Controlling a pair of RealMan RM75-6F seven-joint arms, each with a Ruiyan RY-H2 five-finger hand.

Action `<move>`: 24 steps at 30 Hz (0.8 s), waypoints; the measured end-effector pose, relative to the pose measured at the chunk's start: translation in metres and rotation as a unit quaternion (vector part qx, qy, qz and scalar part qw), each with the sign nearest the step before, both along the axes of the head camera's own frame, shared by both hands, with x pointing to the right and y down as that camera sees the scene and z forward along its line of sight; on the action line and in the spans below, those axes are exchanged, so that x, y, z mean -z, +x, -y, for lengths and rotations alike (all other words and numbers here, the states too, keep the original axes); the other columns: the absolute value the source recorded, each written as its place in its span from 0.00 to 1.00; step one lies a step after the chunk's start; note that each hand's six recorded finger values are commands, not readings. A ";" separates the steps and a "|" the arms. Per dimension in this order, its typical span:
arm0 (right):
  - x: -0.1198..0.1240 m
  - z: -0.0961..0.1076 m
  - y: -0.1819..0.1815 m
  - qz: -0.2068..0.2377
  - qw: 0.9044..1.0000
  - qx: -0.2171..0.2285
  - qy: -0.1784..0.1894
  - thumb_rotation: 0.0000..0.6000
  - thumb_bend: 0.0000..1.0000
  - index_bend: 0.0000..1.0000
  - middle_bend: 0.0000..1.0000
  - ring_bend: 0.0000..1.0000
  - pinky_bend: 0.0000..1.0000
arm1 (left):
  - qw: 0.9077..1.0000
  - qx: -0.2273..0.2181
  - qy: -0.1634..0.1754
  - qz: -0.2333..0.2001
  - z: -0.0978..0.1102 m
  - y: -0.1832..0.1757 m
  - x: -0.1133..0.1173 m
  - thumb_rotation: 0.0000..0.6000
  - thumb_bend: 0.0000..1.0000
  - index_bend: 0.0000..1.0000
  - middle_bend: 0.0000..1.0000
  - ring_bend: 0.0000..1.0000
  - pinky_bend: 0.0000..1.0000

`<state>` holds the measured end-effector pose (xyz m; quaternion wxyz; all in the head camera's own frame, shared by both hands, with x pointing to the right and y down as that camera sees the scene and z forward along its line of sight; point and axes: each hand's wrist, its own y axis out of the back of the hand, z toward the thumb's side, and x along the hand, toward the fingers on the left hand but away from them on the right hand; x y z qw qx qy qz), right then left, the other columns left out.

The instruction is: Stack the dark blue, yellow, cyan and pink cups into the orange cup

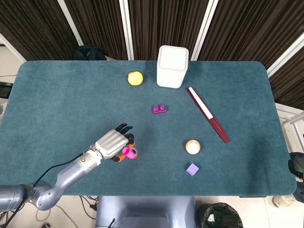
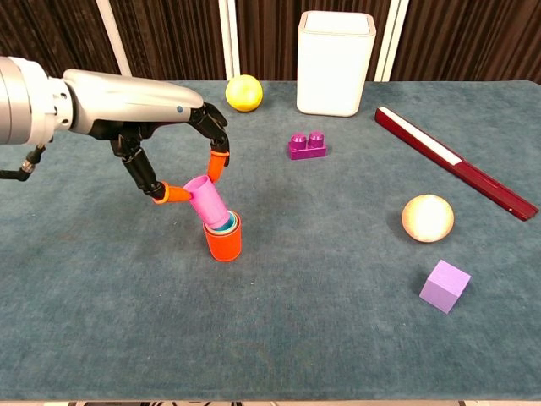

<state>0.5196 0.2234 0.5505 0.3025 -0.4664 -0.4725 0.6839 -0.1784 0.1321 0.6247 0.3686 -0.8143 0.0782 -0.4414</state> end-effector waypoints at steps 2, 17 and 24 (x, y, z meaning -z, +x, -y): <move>0.001 0.000 0.000 0.000 1.000 -0.001 0.001 1.00 0.42 0.04 0.00 0.04 0.02 | 1.000 -0.002 0.003 0.005 0.000 -0.001 -0.002 1.00 0.36 0.49 0.25 0.00 0.00; 0.000 0.000 0.001 -0.001 1.000 -0.003 -0.001 1.00 0.42 0.04 0.00 0.04 0.02 | 0.999 -0.005 0.029 0.023 0.004 -0.001 -0.015 1.00 0.36 0.49 0.25 0.00 0.00; -0.001 -0.001 0.002 0.000 1.000 -0.003 -0.003 1.00 0.42 0.04 0.00 0.04 0.02 | 0.999 -0.008 0.025 0.026 0.002 0.001 -0.019 1.00 0.36 0.49 0.25 0.00 0.00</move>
